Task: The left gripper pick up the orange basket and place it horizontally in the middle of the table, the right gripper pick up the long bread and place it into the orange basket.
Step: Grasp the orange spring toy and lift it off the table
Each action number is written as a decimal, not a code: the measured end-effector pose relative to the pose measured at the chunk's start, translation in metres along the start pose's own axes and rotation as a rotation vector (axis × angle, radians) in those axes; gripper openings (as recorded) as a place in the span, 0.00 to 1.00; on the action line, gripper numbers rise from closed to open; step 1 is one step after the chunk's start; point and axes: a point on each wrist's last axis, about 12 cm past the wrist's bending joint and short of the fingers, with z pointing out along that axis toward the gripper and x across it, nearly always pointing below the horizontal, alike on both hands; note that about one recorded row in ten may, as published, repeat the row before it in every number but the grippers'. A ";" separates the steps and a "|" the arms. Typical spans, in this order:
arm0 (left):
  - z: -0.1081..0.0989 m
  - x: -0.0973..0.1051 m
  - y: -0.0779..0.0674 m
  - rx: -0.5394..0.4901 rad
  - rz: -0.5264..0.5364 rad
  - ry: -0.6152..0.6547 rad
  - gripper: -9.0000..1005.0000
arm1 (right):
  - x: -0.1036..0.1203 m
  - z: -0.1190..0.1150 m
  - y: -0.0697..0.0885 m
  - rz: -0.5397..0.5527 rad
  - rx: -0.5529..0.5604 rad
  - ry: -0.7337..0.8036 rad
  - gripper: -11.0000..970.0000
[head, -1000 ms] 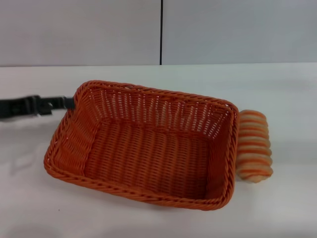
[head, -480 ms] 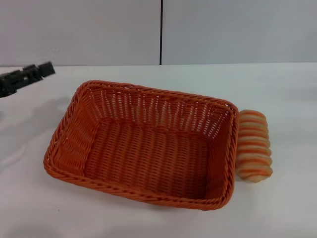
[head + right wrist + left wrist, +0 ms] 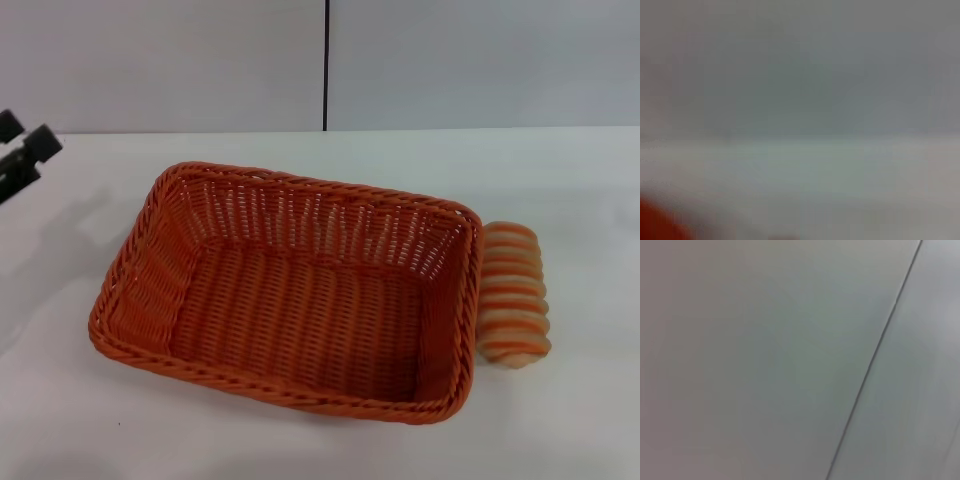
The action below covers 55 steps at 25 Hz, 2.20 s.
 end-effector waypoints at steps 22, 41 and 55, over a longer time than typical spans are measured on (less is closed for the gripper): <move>-0.011 0.040 -0.011 -0.040 0.119 -0.078 0.82 | -0.005 0.107 0.030 -0.077 -0.152 0.243 0.54; -0.007 0.037 -0.010 -0.039 0.111 -0.090 0.82 | 0.001 0.138 0.046 -0.126 -0.177 0.263 0.44; -0.004 0.034 -0.007 -0.045 0.116 -0.098 0.82 | -0.003 0.129 0.044 -0.108 -0.177 0.229 0.22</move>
